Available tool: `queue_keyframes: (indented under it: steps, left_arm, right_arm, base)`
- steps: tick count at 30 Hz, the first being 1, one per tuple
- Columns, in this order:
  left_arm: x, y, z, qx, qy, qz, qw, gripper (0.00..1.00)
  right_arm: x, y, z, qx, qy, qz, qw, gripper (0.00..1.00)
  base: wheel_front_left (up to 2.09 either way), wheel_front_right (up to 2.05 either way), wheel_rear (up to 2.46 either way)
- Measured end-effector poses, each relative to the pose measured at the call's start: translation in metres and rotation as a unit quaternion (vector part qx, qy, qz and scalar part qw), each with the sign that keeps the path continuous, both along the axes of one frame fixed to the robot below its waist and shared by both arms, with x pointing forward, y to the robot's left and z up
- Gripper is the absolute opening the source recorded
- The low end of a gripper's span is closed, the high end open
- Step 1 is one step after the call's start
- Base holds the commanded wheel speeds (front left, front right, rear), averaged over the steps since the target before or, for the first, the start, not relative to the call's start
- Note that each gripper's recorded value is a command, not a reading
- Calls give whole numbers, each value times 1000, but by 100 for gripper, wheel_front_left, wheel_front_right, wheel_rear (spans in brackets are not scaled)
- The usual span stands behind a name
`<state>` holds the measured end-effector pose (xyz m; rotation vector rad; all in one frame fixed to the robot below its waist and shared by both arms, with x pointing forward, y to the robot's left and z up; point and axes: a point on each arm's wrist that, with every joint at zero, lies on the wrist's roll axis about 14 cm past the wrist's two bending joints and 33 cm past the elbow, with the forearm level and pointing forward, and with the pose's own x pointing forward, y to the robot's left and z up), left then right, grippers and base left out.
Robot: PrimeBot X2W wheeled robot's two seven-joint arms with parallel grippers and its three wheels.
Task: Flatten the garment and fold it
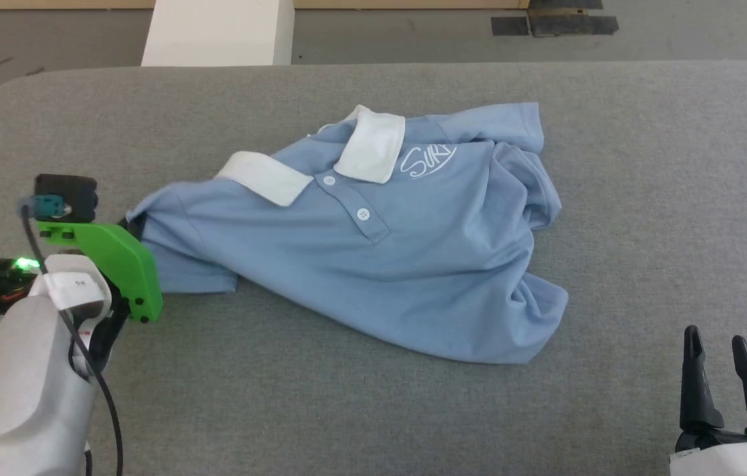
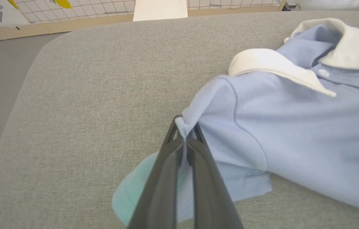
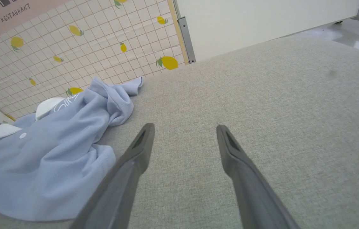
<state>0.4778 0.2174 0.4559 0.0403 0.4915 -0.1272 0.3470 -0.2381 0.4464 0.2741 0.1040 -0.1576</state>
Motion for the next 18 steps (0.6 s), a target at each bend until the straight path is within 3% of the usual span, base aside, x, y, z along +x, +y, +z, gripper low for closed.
queue_keyframes:
  steps: [1, 2, 7, 8, 9, 14, 18]
  left_arm:
    - [3, 1, 3, -4, -15, 7, 1000, 90]
    - [5, 0, 6, -8, -26, 11, 1000, 100]
    - [9, -30, 30, -85, -109, 16, 990, 100]
    - [3, -38, 65, -121, -194, 26, 973, 100]
    - [-2, -38, 79, -133, -227, 34, 964, 100]
    - [-42, -46, 122, -186, -334, 60, 922, 100]
    - [-79, -45, 126, -174, -365, 81, 911, 100]
  right_arm:
    - [0, -1, -1, 0, 2, -1, 1000, 100]
    - [0, 0, -2, 0, 5, -1, 1000, 100]
    - [2, 7, -5, 4, 10, 12, 1000, 100]
    - [6, 13, -1, 2, 6, 22, 1000, 100]
    - [8, 14, 1, 0, 2, 26, 1000, 100]
    - [20, 31, 15, -8, -12, 58, 998, 100]
    - [31, 61, 21, -11, 1, 112, 994, 100]
  base:
    - [0, 0, 0]
    - [0, 0, 0]
    - [0, 0, 0]
    - [0, 0, 0]
    - [0, 0, 0]
    - [0, 0, 0]
    - [0, 0, 0]
